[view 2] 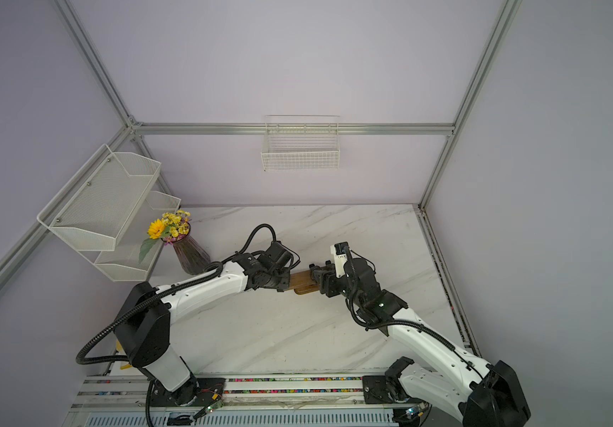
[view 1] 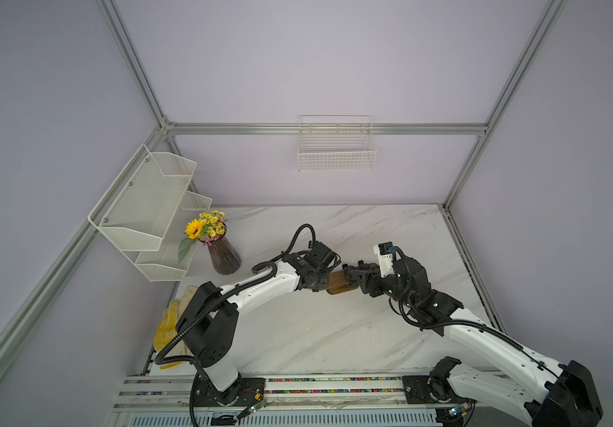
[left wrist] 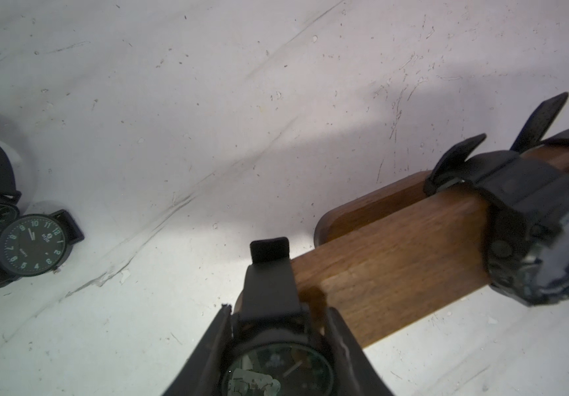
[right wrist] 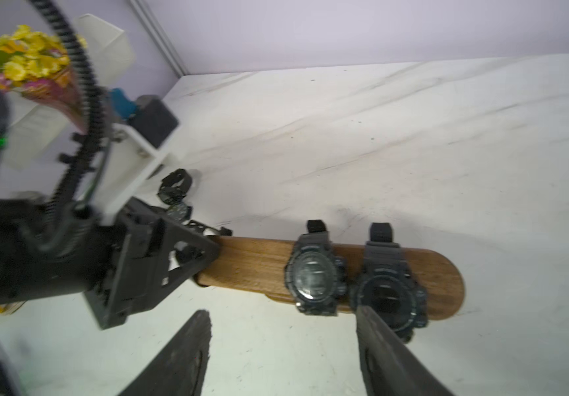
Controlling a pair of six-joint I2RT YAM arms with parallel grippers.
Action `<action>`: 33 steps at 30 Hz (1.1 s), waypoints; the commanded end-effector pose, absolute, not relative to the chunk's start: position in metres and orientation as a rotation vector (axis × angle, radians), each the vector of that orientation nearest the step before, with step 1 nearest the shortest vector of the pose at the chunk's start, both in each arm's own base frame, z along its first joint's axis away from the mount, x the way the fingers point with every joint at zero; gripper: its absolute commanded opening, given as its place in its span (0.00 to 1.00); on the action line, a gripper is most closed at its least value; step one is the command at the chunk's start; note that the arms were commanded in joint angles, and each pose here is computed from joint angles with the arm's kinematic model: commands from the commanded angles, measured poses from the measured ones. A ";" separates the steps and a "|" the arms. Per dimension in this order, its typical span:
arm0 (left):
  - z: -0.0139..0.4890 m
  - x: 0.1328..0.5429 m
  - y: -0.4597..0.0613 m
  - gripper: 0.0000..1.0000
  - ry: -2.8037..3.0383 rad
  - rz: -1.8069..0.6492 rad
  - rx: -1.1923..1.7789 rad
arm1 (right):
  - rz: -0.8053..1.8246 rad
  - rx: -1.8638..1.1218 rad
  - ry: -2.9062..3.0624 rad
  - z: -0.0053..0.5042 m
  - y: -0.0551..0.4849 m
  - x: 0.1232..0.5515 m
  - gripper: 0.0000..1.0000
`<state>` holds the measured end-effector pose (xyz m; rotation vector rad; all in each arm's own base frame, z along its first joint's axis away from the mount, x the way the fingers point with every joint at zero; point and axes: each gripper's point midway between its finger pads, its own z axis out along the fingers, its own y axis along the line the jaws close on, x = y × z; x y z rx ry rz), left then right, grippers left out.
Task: Place watch on stand
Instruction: Place the watch on the stand.
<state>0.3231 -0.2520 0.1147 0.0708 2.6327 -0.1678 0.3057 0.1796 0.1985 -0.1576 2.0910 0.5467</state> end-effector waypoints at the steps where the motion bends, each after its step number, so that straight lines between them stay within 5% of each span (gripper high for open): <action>1: 0.137 0.335 -0.261 0.36 2.572 -0.177 0.046 | 0.533 0.023 2.115 0.192 0.149 0.323 0.71; 18: 0.129 0.337 -0.263 0.36 2.586 -0.161 0.051 | 0.859 0.295 2.196 0.137 0.110 0.378 0.85; 33: 0.129 0.345 -0.265 0.37 2.583 -0.118 0.086 | 0.978 0.252 2.275 0.114 0.131 0.353 0.76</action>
